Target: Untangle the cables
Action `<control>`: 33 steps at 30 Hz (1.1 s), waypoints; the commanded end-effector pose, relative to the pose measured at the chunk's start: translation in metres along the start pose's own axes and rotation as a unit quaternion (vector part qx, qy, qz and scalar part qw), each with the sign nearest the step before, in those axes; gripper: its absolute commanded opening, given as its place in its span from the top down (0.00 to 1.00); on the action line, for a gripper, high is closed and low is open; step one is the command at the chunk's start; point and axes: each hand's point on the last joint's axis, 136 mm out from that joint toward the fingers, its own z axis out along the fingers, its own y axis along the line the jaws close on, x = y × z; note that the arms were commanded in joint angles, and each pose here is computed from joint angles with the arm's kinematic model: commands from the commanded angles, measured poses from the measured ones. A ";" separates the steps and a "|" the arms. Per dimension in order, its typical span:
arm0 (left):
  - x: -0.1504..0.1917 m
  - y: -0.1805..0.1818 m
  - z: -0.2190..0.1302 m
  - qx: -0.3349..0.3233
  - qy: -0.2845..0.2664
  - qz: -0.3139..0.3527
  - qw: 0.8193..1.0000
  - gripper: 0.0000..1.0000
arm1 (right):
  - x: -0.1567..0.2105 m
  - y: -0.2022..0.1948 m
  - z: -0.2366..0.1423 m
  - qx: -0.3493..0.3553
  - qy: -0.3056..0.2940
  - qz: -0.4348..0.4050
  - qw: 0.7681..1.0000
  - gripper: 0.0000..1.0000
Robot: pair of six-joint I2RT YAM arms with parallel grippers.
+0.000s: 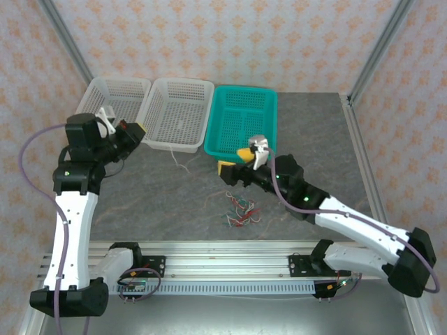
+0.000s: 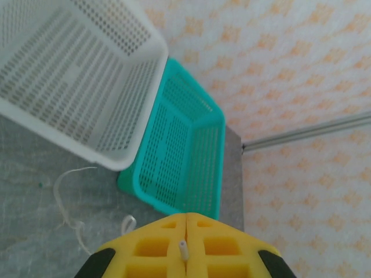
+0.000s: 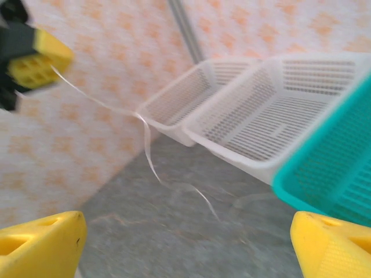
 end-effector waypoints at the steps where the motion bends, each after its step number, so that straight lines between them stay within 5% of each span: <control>1: 0.021 0.002 0.006 0.014 0.022 0.001 1.000 1.00 | 0.002 0.029 0.024 -0.074 0.000 -0.019 0.997 0.09; 6: 0.041 0.005 0.016 0.016 0.043 -0.001 0.999 1.00 | 0.020 0.043 0.062 -0.122 -0.007 -0.017 0.992 0.09; 15: 0.040 0.000 0.014 0.014 0.040 0.012 0.999 1.00 | 0.086 0.032 0.146 -0.139 0.066 0.026 0.988 0.11; 18: 0.041 0.001 0.014 0.011 0.040 0.014 0.999 1.00 | 0.099 0.014 0.166 -0.102 0.068 0.035 0.992 0.34; 23: 0.040 0.010 0.009 -0.014 0.032 0.024 0.999 1.00 | 0.093 0.016 0.164 -0.097 0.071 0.022 0.993 1.00; 25: 0.038 0.019 0.008 -0.036 0.022 0.030 0.999 1.00 | 0.076 0.020 0.153 -0.090 0.070 0.023 0.993 1.00; 26: 0.037 0.024 0.007 -0.047 0.016 0.035 0.998 0.97 | 0.065 0.024 0.145 -0.085 0.071 0.022 0.994 1.00; 30: 0.038 0.034 0.005 -0.061 0.005 0.053 0.997 0.45 | 0.017 0.020 0.114 -0.028 0.092 0.032 0.995 1.00; 33: 0.035 0.029 -0.005 -0.056 -0.008 0.078 0.995 0.30 | -0.024 0.007 0.092 0.016 0.095 0.044 0.994 1.00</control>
